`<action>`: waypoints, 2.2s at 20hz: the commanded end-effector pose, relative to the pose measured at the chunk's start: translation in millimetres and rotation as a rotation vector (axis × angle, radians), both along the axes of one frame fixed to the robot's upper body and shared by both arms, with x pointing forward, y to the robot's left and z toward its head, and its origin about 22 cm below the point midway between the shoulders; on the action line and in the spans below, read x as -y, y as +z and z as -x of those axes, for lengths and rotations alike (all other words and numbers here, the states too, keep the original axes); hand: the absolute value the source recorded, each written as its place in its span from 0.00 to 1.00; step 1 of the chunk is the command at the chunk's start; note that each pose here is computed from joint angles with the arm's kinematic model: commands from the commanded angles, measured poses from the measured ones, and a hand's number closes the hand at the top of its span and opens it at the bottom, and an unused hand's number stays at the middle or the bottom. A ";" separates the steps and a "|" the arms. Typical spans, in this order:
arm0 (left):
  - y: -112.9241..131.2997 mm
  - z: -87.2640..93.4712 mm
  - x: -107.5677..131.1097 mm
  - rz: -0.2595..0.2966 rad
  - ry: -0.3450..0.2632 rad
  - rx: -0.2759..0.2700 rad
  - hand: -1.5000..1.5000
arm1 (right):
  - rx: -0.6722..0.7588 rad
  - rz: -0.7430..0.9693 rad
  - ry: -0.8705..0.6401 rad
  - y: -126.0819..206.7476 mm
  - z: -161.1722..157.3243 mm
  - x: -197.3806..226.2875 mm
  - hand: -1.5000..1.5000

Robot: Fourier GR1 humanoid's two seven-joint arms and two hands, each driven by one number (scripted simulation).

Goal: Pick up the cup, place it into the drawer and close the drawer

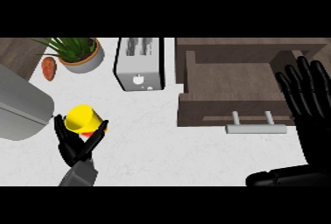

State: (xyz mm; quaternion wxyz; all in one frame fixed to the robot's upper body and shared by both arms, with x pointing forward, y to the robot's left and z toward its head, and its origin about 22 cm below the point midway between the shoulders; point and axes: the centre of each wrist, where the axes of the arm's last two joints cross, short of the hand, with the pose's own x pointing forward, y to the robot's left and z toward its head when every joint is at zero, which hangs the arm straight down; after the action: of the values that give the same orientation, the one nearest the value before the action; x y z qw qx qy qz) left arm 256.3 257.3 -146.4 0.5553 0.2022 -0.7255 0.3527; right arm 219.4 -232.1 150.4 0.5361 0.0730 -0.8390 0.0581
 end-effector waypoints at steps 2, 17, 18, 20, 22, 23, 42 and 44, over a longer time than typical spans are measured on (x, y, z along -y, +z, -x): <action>-0.7 -10.0 0.0 -0.014 -0.051 0.104 1.00 | -0.006 0.015 0.004 -13.8 5.2 7.3 0.00; 7.8 -14.5 -6.4 -0.162 -0.382 0.165 1.00 | 0.003 0.016 0.000 -4.7 2.0 5.0 0.00; 8.0 -9.2 -12.0 -0.147 -0.499 0.171 1.00 | 0.016 0.011 -0.017 -0.6 -2.9 14.1 0.00; 14.8 -13.9 -21.9 -0.137 -0.627 0.194 1.00 | 0.001 0.008 -0.004 -12.6 5.6 5.9 0.00; 27.6 -22.1 -33.5 -0.127 -0.664 0.249 1.00 | -0.003 0.003 -0.012 -0.5 0.4 14.4 0.00; 23.4 -15.7 -19.3 -0.134 -0.673 0.297 1.00 | 0.000 -0.008 -0.027 -5.7 -5.5 -1.9 0.00; 211.7 -61.4 80.1 -0.142 -0.910 0.403 1.00 | -0.011 0.010 -0.029 2.6 -7.1 17.4 0.00; 220.8 -76.7 96.3 -0.182 -0.912 0.418 1.00 | -0.001 0.027 -0.023 10.2 -1.8 22.8 0.00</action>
State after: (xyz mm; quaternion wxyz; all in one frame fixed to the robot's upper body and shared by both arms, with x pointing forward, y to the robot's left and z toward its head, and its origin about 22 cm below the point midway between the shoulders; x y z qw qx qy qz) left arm 327.0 189.9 46.3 0.4854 -0.1604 -0.8581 0.0480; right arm 216.5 -246.8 148.2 0.5430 0.0574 -0.8357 0.0584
